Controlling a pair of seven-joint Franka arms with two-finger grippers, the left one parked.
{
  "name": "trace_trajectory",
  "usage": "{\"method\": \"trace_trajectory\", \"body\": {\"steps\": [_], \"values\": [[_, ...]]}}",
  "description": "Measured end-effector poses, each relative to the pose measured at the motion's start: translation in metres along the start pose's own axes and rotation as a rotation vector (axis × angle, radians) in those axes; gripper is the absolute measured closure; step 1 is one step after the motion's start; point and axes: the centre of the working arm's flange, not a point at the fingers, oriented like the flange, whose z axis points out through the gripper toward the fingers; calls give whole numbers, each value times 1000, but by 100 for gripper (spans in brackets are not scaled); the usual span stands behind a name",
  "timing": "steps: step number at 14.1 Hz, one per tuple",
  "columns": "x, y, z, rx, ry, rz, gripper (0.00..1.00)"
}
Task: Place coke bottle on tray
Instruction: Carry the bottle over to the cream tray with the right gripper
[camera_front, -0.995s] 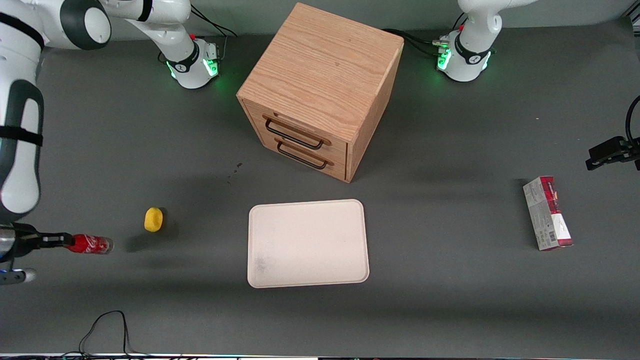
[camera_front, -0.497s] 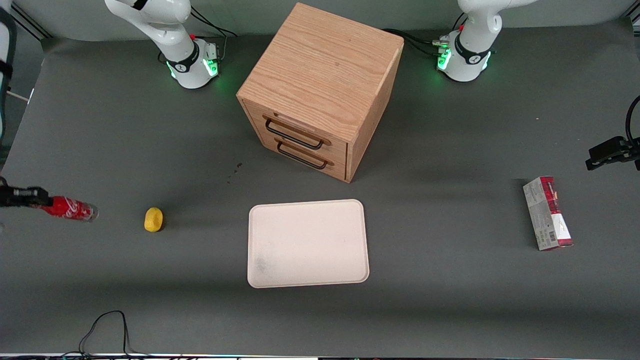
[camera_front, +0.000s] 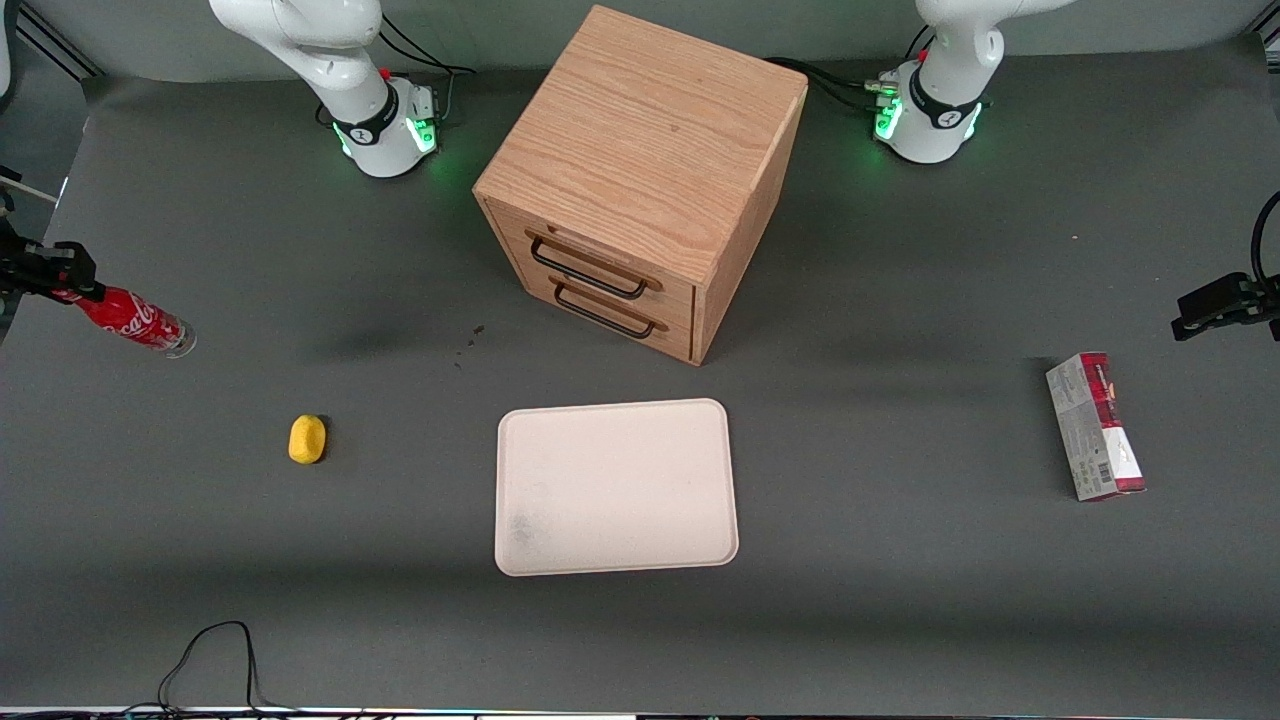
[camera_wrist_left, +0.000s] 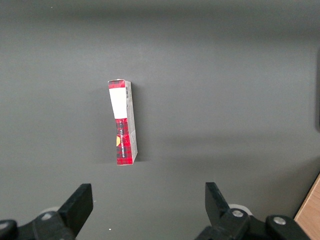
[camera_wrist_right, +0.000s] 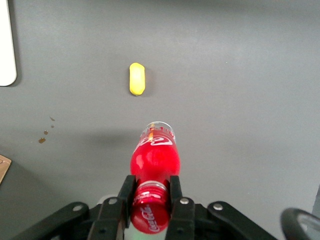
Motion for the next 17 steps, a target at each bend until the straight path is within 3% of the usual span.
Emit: {"method": "trace_trajectory", "body": {"steps": [3,5,8,11,14,17], "values": [[20,-27,3,-4,8,-11,69],[47,-60,0,-4,-14,-5,69],[100,-105,1,9,-56,90,69],[144,-165,19,32,-57,190,69],[172,-236,35,40,-36,224,69],[194,-304,66,56,16,195,69]]}}
